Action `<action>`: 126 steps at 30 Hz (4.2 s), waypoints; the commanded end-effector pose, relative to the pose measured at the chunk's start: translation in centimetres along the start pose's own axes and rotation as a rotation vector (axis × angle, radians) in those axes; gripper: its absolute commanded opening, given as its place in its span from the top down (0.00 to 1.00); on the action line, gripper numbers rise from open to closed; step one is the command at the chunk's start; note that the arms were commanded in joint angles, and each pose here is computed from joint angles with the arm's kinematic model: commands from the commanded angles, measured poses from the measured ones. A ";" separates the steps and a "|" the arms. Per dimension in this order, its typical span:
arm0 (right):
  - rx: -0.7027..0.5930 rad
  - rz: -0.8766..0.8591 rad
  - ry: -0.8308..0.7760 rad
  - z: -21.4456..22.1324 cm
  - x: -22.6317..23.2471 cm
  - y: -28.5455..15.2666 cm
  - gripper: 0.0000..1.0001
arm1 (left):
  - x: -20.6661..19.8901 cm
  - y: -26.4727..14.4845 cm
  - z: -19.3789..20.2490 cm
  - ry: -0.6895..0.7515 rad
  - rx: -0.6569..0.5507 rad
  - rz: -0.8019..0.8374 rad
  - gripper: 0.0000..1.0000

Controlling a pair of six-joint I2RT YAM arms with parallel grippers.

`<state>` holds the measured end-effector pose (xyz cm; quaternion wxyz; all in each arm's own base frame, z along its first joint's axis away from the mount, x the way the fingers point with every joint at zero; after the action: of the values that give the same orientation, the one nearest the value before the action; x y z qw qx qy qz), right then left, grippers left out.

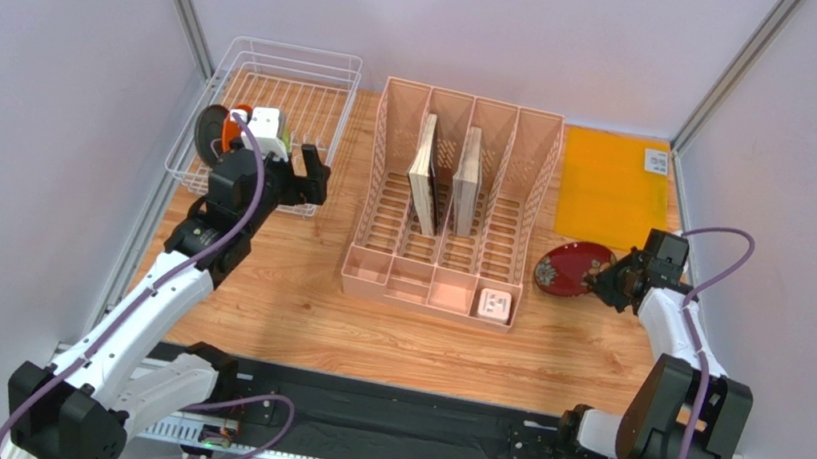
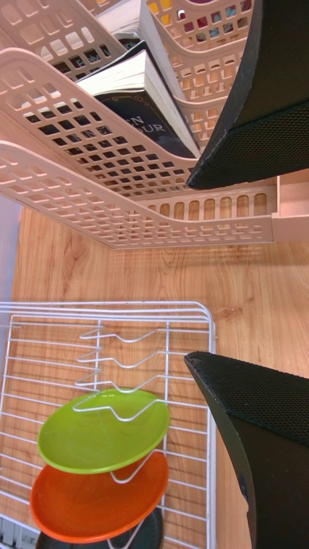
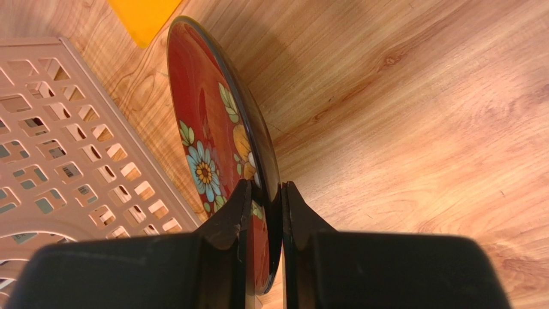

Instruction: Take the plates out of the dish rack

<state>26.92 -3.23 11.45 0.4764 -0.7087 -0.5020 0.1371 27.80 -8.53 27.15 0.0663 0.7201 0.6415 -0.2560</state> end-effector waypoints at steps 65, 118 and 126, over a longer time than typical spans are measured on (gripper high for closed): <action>-0.258 0.051 -0.216 -7.4 4.0 -10.4 0.26 | 13.3 16.5 -2.3 -0.049 -0.004 -0.452 0.11; -0.227 0.009 -0.231 -6.5 4.2 -9.8 0.26 | 9.9 7.4 -8.5 0.099 -0.219 -0.541 1.00; -0.284 -0.315 -0.311 -6.4 7.9 -14.2 0.11 | 3.4 3.6 -9.1 -0.063 -0.133 -0.179 1.00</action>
<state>26.61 -1.66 24.03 0.3461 -0.7135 -0.5901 0.1516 35.66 0.94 28.25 0.0457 0.5684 0.7953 -0.2055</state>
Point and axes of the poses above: each gripper's point midway between its finger pads, its own y axis out along the fingers, its own x axis along the line the jaws close on, z = x × y, the point moved 6 cm from there along -y, back along the fingers, and after that the axes turned 15 degrees about -y, right-handed, at the moved point
